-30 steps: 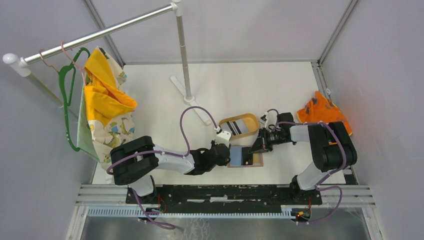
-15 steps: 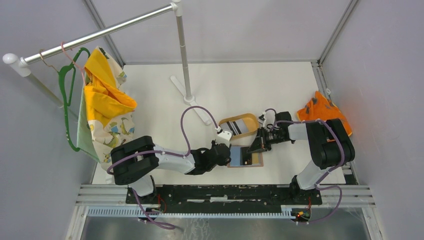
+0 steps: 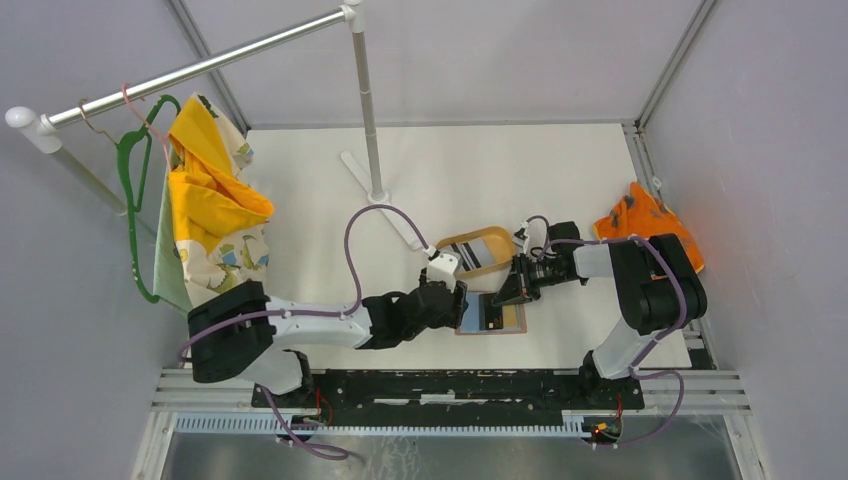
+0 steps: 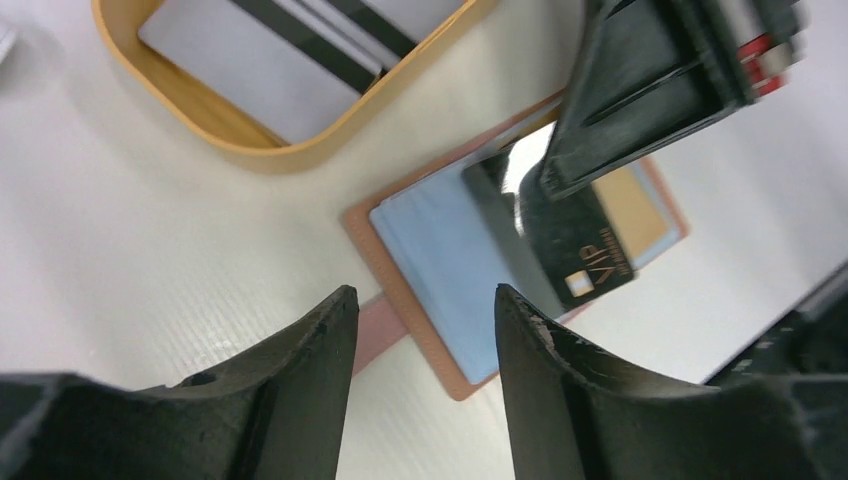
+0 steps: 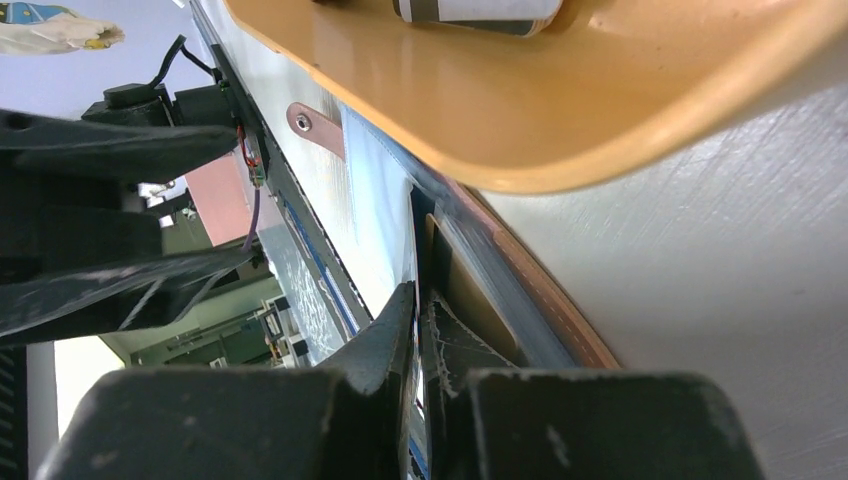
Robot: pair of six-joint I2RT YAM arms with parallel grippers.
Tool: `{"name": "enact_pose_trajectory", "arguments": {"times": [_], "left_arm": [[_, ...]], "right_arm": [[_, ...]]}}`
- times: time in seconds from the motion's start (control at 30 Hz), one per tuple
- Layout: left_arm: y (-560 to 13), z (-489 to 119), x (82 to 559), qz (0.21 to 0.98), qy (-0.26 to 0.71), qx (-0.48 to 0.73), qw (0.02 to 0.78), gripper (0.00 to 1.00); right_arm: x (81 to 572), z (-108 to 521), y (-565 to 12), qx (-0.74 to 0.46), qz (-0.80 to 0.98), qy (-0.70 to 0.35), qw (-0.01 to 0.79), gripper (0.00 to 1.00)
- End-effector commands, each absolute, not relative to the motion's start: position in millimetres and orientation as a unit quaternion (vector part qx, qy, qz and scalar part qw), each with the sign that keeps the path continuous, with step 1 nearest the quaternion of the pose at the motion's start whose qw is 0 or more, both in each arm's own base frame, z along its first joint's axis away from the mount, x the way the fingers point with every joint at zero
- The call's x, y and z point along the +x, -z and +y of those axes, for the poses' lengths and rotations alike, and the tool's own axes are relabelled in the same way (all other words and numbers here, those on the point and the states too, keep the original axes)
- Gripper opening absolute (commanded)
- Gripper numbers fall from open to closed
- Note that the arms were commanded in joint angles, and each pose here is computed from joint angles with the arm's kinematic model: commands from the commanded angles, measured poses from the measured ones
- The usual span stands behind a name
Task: Put the credit cards into the card holder
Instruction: Insert the credit card into the card holder.
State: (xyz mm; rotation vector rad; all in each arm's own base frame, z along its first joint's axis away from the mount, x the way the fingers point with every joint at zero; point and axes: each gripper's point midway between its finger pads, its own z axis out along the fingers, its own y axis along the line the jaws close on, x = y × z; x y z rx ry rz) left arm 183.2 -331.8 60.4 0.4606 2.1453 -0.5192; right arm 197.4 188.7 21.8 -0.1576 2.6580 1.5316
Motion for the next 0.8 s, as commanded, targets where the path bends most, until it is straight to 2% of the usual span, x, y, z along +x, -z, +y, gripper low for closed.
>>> {"name": "enact_pose_trajectory", "arguments": {"times": [0.0,0.17,0.4,0.53,0.77], "left_arm": [[-114.1,-355.9,180.0,0.828,0.29,0.169,0.45,0.62],[-135.7,-383.9,162.6,0.8,0.386,0.168,0.427,0.64],[-135.8,-425.0,147.9,0.792,0.445,0.181,0.377,0.49],[-126.3,-443.5,143.5,0.803,0.435,0.188,0.363,0.43],[-85.5,-454.6,147.8,0.855,0.323,0.194,0.356,0.36]], "right_arm": [[202.8,188.6,-17.7,-0.072,0.869,-0.486,0.049,0.1],[202.8,188.4,-16.6,-0.072,0.87,-0.486,0.049,0.11],[202.1,188.0,-14.7,-0.071,0.871,-0.484,0.047,0.12],[202.5,188.1,-14.5,-0.071,0.871,-0.484,0.047,0.12],[201.7,188.2,-14.3,-0.071,0.87,-0.485,0.045,0.12]]}}
